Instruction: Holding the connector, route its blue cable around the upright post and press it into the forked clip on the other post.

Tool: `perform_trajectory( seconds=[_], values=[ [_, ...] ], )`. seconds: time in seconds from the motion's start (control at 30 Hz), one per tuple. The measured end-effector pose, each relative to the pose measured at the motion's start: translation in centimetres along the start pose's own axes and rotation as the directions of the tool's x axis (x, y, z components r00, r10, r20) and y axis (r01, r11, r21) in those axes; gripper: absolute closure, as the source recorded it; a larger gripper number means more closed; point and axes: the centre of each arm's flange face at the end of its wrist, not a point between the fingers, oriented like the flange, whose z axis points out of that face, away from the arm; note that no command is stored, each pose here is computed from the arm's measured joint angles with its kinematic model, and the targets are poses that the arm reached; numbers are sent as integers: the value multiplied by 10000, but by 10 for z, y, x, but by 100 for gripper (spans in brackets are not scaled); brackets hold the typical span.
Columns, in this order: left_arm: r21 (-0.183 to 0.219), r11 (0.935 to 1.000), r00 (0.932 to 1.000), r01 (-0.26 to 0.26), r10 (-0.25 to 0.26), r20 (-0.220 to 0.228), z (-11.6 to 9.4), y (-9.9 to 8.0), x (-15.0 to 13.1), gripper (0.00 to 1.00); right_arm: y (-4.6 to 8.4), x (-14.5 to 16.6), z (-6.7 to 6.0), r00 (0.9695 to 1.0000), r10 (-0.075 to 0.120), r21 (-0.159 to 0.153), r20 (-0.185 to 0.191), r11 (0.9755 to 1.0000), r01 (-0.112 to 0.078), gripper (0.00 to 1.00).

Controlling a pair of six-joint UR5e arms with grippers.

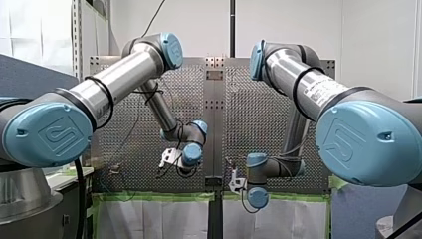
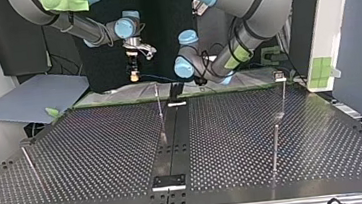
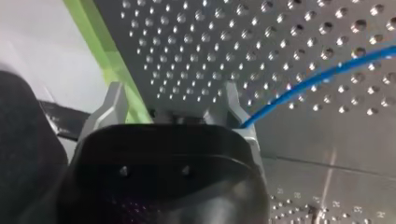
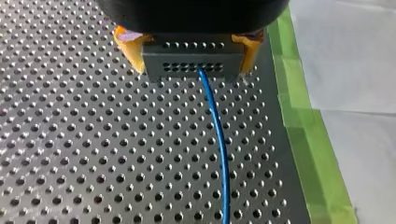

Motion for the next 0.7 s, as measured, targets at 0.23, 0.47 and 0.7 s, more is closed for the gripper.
perform_trajectory(
  seconds=[0.23, 0.47, 0.7],
  values=[
    [599, 9967, 9984, 547, -555, 123, -2, -10, 0, 0, -8, 1, 5, 9998, -61, 475, 188, 9989, 52, 100],
    [1159, 9874, 9939, 1076, -1094, 96, -4, -16, 5, 0, -7, 1, 9, 9990, -94, 907, 432, 9959, 54, 100],
    [1601, 9740, 9868, 1604, -1618, -41, -7, -20, 11, 0, -2, 2, 14, 9982, -85, 1068, 602, 9943, 20, 100]
  ],
)
